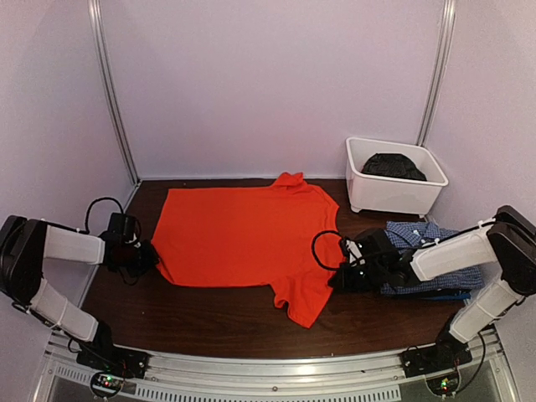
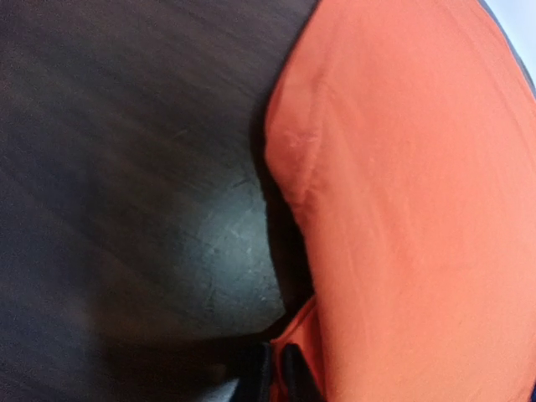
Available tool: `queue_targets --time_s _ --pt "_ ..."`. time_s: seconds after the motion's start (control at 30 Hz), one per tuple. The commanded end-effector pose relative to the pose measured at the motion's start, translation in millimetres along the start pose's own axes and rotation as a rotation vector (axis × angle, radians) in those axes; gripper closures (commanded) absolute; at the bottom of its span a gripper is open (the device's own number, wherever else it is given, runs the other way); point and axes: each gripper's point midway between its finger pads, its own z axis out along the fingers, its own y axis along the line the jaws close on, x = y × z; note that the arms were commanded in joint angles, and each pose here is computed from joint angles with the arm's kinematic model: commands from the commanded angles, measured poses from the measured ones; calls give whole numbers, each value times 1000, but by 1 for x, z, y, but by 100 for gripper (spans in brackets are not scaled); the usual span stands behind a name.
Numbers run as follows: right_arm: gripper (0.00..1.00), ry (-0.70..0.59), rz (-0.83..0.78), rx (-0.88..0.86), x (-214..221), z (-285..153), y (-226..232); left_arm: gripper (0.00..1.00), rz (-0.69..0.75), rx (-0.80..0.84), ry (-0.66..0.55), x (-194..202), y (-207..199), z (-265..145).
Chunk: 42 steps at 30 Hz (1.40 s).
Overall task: Fold and stack the mixed laundry pile
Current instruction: Pick up the flattened T-shirt from the center of the board, then flatten out the flattened T-shirt at the center of the board.
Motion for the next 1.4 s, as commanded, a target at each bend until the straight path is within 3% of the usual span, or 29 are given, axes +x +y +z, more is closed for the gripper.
queue_targets --time_s 0.0,0.17,0.33,0.8,0.9,1.03,1.17,1.37 --pt "100 -72 -49 -7 -20 -24 12 100 -17 -41 74 23 14 -1" --pt "100 -143 -92 -48 -41 -48 32 100 -7 1 -20 2 -2 -39" --pt "100 -260 -182 -173 -64 -92 71 100 45 108 -160 -30 -36 -110" --pt "100 -668 -562 -507 -123 -340 229 100 328 682 -729 -87 -158 -418" --pt "100 -746 -593 -537 -135 -381 249 100 352 749 -804 -93 -172 -461" --pt "100 -799 -596 -420 -160 -379 247 100 325 745 -787 -106 -182 -458" --pt "100 -835 -563 -230 -197 -347 228 100 258 643 -734 -132 -183 -407" --pt "100 -849 -464 -184 -278 -300 195 100 222 576 -740 -183 -206 -341"
